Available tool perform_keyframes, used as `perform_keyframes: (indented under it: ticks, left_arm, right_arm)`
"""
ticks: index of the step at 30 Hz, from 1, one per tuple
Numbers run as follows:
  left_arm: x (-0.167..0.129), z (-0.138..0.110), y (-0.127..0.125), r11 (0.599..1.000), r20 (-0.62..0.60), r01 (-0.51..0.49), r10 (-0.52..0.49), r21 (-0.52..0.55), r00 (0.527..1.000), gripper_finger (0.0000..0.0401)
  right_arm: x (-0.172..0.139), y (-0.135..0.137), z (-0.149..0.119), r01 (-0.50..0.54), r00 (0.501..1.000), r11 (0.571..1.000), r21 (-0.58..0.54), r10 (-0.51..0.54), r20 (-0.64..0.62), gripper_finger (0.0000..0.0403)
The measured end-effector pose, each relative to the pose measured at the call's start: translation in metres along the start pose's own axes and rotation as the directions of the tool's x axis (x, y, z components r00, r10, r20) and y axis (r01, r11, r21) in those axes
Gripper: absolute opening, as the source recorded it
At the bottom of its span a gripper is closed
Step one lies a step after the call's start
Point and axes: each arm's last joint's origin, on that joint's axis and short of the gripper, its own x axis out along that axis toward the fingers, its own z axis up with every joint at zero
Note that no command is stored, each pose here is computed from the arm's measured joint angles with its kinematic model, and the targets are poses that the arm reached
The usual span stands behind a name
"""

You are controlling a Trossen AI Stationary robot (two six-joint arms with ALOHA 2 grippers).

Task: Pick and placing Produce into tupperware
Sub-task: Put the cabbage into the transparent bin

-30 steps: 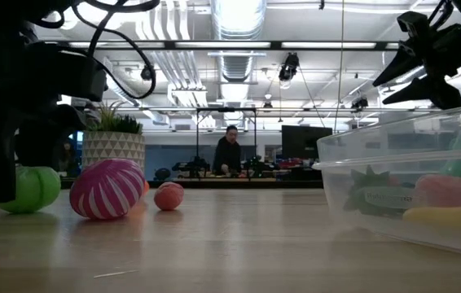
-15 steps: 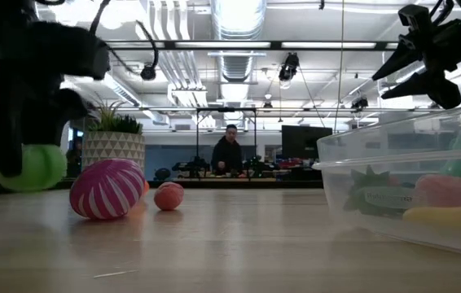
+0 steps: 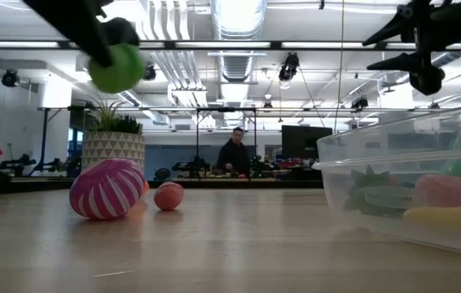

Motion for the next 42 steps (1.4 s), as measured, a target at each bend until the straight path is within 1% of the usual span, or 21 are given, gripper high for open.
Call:
perform_keyframes:
  ticks: [2, 6, 10, 12, 16, 21, 23, 26, 28, 33, 42]
  left_arm:
    - [0.006, 0.007, 0.002, 1.000, 0.044, 0.002, -0.002, 0.002, 0.999, 0.0223]
    - [0.020, 0.028, 0.006, 0.999, 0.164, 0.019, -0.012, -0.045, 0.986, 0.0223]
    - [0.036, 0.051, 0.000, 0.999, 0.259, 0.031, -0.033, 0.012, 0.965, 0.0223]
    - [0.045, 0.062, -0.005, 0.999, 0.273, 0.038, -0.043, 0.023, 0.961, 0.0223]
    - [0.066, 0.084, -0.015, 0.995, 0.265, 0.089, -0.097, 0.040, 0.959, 0.0224]
    - [0.100, 0.109, -0.028, 0.987, 0.290, 0.133, -0.154, 0.090, 0.944, 0.0224]
    - [0.115, 0.115, -0.030, 0.984, 0.275, 0.161, -0.177, 0.082, 0.945, 0.0224]
    - [0.136, 0.118, -0.032, 0.977, 0.240, 0.212, -0.212, 0.025, 0.947, 0.0224]
    - [0.144, 0.123, -0.035, 0.970, 0.238, 0.244, -0.233, -0.016, 0.943, 0.0224]
    - [0.150, 0.134, -0.040, 0.960, 0.262, 0.277, -0.255, -0.049, 0.931, 0.0224]
    - [0.159, 0.134, -0.042, 0.942, 0.271, 0.305, -0.260, -0.141, 0.927, 0.0224]
  right_arm:
    - [0.001, 0.001, 0.000, -0.003, 1.000, 1.000, 0.016, 0.003, 0.000, 0.0187]
    - [0.003, 0.001, -0.001, -0.009, 1.000, 1.000, 0.026, 0.009, -0.022, 0.0187]
    - [0.003, 0.002, -0.001, -0.030, 0.998, 0.999, 0.045, 0.032, -0.046, 0.0187]
    - [0.003, 0.003, -0.001, -0.040, 0.998, 0.998, 0.047, 0.043, -0.045, 0.0187]
    - [0.003, 0.006, 0.001, -0.072, 0.997, 0.996, 0.045, 0.074, -0.032, 0.0187]
    - [0.003, 0.005, 0.000, -0.072, 0.997, 0.997, 0.028, 0.073, -0.035, 0.0187]
    - [0.003, 0.005, 0.000, -0.075, 0.996, 0.997, 0.025, 0.076, -0.040, 0.0187]
    - [0.003, 0.005, 0.000, -0.078, 0.996, 0.997, 0.017, 0.078, -0.044, 0.0187]
    - [0.003, 0.005, 0.000, -0.079, 0.996, 0.997, 0.016, 0.080, -0.046, 0.0187]
    - [0.003, 0.005, -0.001, -0.082, 0.994, 0.997, -0.002, 0.082, -0.072, 0.0187]
    - [0.003, 0.004, -0.002, -0.076, 0.994, 0.996, -0.041, 0.073, -0.078, 0.0187]
